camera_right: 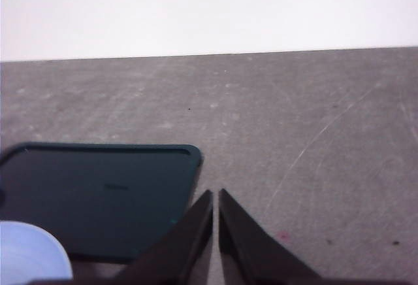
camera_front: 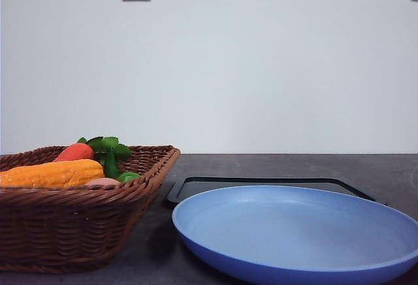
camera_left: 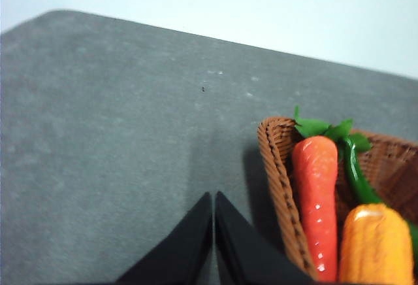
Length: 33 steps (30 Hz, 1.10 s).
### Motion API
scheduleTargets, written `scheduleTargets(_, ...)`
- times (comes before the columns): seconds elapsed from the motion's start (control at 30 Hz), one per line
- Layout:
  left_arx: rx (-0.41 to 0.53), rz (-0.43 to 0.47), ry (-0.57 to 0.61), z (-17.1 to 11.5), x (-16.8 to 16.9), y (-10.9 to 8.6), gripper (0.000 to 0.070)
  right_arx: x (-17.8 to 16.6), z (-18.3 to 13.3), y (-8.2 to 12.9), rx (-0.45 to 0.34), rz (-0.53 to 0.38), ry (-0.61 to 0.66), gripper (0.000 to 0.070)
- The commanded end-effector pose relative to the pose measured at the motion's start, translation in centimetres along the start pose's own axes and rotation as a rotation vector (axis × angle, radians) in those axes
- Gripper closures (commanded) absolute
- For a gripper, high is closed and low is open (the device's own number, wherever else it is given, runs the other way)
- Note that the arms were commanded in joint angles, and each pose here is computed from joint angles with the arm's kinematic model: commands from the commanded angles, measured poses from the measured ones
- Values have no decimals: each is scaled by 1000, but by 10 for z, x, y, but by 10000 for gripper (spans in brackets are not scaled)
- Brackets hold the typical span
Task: Transfer egg from basket to plate and serve
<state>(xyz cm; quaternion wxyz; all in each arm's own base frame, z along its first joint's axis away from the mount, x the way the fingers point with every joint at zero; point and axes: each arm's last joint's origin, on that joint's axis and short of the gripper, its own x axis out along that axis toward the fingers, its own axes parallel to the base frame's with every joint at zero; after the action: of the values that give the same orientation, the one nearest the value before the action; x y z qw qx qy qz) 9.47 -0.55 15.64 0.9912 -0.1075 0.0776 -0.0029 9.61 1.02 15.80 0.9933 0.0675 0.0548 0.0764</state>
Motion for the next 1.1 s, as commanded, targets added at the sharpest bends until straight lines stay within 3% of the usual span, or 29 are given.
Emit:
scheduleTargets(0.0,-87,4,30,-9,3,2,700,0,0,0,82,2,-11,700)
scheduleTargets(0.2,-129,-3,35,-9,2,2,700,0,1,0,197,11,-8,700)
scheduleTargets(0.37,-180,-129,63,-4,0,-3,700,-3,7,2,240,41,20,700)
scheduleTargets(0.83,-190,-200,184,41,-1,-16,700,-18,54,10,241,28,108,700)
scheduleTargets(1.07,-171,-310,314,62,14,-27,700,-8,79,15,198,54,261,700)
